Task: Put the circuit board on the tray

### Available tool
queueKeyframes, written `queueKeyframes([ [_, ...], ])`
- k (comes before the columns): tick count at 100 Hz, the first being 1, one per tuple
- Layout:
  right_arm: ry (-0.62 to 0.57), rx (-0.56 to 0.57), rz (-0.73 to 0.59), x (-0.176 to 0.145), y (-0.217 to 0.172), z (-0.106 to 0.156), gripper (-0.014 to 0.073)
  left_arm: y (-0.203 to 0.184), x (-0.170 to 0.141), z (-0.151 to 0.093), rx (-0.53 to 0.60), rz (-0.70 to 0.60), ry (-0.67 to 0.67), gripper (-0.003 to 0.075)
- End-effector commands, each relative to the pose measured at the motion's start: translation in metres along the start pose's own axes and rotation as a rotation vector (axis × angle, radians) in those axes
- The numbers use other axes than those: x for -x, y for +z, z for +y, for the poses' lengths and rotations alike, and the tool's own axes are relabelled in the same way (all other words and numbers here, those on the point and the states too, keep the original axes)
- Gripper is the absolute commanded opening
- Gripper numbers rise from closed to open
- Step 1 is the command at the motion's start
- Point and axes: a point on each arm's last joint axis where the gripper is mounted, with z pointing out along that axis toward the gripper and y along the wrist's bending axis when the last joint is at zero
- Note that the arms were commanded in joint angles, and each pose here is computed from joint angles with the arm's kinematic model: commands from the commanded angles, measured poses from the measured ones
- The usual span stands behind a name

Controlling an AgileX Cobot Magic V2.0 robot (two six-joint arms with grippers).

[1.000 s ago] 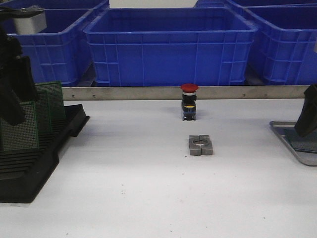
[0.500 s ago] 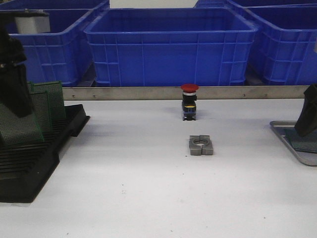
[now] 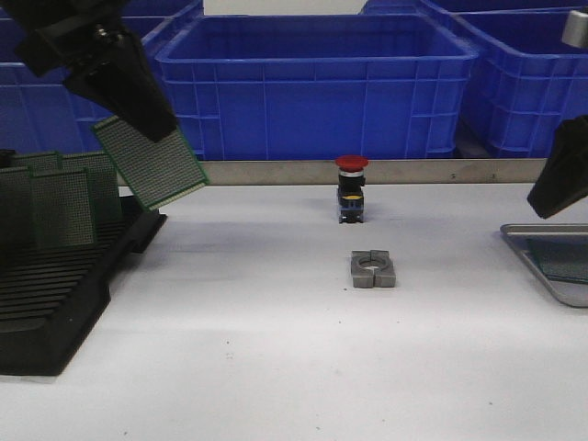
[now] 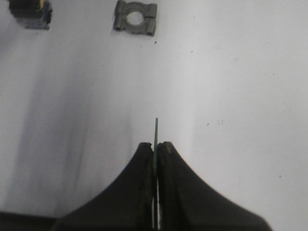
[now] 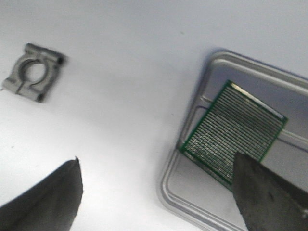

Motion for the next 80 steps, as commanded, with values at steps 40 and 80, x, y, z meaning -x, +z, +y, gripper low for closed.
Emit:
queueKeyframes([
  [40, -0.509, 0.293, -0.078, 0.019, -0.023, 0.099, 0.0643, 0.003, 0.074, -0.045, -0.151, -0.261, 0.070, -0.0020],
  [80, -0.577, 0.484, -0.311, 0.033, -0.028, 0.145, 0.0643, 0.000, 0.083, -0.047, -0.173, -0.355, 0.038, -0.0020],
])
